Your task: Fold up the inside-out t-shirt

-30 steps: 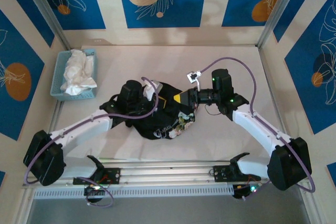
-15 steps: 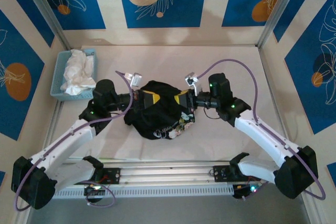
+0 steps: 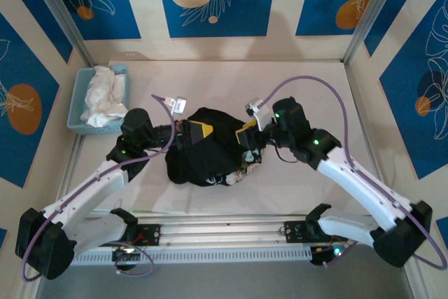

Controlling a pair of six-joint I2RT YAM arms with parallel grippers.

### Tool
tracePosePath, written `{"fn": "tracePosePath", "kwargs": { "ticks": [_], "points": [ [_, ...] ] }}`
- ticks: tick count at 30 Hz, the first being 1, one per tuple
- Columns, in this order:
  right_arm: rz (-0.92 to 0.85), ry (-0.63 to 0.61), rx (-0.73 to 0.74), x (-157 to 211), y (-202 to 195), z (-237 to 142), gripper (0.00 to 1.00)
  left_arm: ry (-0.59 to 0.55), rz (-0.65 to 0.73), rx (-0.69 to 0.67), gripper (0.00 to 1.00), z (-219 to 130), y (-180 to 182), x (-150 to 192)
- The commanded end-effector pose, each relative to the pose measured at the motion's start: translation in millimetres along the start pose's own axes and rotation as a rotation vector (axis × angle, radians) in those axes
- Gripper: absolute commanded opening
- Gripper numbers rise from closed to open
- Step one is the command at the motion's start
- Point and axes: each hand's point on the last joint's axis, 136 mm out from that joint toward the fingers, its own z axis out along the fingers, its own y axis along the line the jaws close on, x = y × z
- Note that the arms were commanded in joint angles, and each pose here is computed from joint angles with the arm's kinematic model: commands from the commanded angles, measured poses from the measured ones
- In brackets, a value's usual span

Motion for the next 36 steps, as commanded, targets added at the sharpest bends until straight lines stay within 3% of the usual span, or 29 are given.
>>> {"fn": "tracePosePath", "kwargs": {
  "ticks": [1,4,14,19,21,28,32,36],
  "points": [
    [-0.098,-0.046,-0.188,4,36,-11,0.38,-0.029,0.043,-0.005,0.00,-3,-4,-10],
    [-0.091,-0.060,-0.304,1,54,-3,0.35,-0.028,0.042,-0.005,0.00,-2,-2,-9],
    [-0.082,-0.019,-0.352,-4,55,33,0.31,-0.018,0.048,0.006,0.00,-3,-6,-8],
    [-0.088,-0.004,-0.359,-2,56,35,0.05,-0.016,0.052,-0.005,0.00,-4,-3,-6],
    [-0.101,-0.009,-0.372,-3,60,28,0.00,-0.019,0.054,-0.048,0.00,-5,4,-6],
    [-0.126,-0.078,-0.500,-19,86,-11,0.00,-0.024,0.091,-0.356,0.00,-18,55,-6],
    [-0.090,-0.151,-0.628,-39,104,-17,0.00,-0.018,0.113,-0.416,0.00,-20,71,-3],
    [-0.034,-0.181,-0.612,-57,101,-8,0.00,-0.003,0.125,-0.483,0.00,-26,81,-1]
  ]
}}
